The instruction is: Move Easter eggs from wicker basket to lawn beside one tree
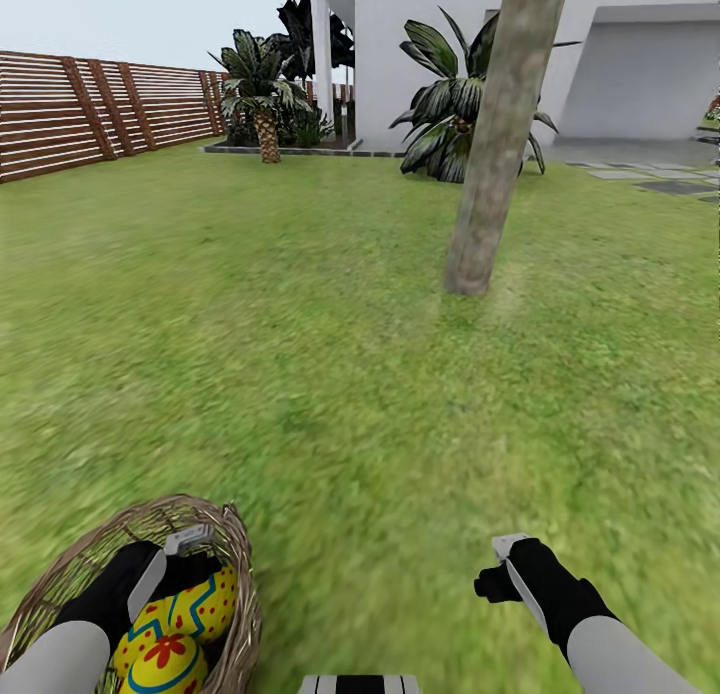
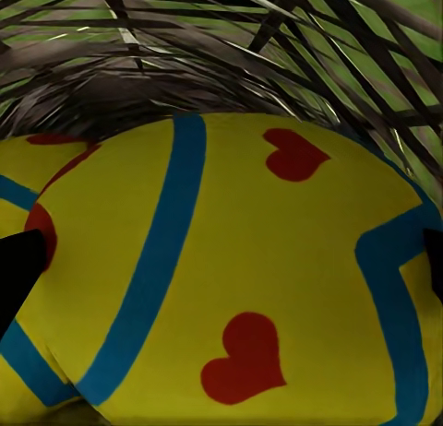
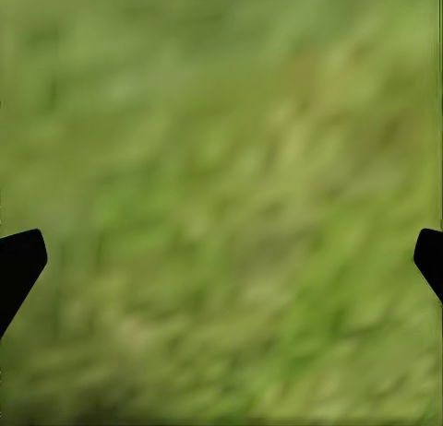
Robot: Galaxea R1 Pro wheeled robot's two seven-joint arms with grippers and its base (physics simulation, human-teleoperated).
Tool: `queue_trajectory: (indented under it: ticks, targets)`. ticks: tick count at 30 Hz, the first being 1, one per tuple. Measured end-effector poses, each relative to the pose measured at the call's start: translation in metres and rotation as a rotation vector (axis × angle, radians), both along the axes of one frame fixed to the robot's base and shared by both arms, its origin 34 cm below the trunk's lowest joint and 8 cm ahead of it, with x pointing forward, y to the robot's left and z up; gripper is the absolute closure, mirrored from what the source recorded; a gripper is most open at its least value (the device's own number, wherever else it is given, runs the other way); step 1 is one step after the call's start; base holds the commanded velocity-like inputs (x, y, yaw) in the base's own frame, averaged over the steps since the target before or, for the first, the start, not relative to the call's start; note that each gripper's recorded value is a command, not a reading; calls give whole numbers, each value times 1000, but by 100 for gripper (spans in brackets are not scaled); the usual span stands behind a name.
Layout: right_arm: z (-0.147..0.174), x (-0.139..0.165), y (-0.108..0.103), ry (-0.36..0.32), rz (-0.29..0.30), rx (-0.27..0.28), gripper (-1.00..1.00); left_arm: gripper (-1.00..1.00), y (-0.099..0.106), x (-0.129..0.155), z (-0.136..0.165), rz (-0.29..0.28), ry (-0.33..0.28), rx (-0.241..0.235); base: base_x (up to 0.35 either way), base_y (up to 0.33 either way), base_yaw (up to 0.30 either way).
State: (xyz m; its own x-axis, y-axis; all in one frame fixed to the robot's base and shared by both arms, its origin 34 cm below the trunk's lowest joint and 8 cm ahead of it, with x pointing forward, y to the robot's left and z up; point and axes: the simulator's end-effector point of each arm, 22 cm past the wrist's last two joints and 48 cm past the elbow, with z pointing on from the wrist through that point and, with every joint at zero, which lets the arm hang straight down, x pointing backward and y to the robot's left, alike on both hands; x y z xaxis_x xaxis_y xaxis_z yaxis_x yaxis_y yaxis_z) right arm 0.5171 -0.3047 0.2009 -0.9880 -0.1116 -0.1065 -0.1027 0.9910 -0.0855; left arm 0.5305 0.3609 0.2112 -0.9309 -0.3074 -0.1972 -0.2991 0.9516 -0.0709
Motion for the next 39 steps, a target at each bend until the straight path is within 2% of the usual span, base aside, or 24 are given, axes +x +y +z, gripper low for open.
queue_trajectory:
  ticks: [3, 5, 20, 25, 39]
  targets:
    - [6, 4, 0, -12, 0, 0, -100, 100, -2, -9, -2, 6, 20, -7, 0, 0, 0]
    - [9, 6, 0, -20, 0, 0, -100, 100, 1, -9, 1, -9, 20, 11, 0, 0, 0]
    - [38, 23, 2, -81, 2, 1, -100, 100, 2, 7, 30, -6, -39, 12, -32, 14, 0]
    - [48, 28, 2, -101, 2, 2, -100, 100, -5, 14, 40, 8, -65, -12, -240, 134, 0]
    - [75, 41, 2, -157, 2, 2, -100, 100, -17, 28, 66, 2, -121, -27, -278, 175, 0]
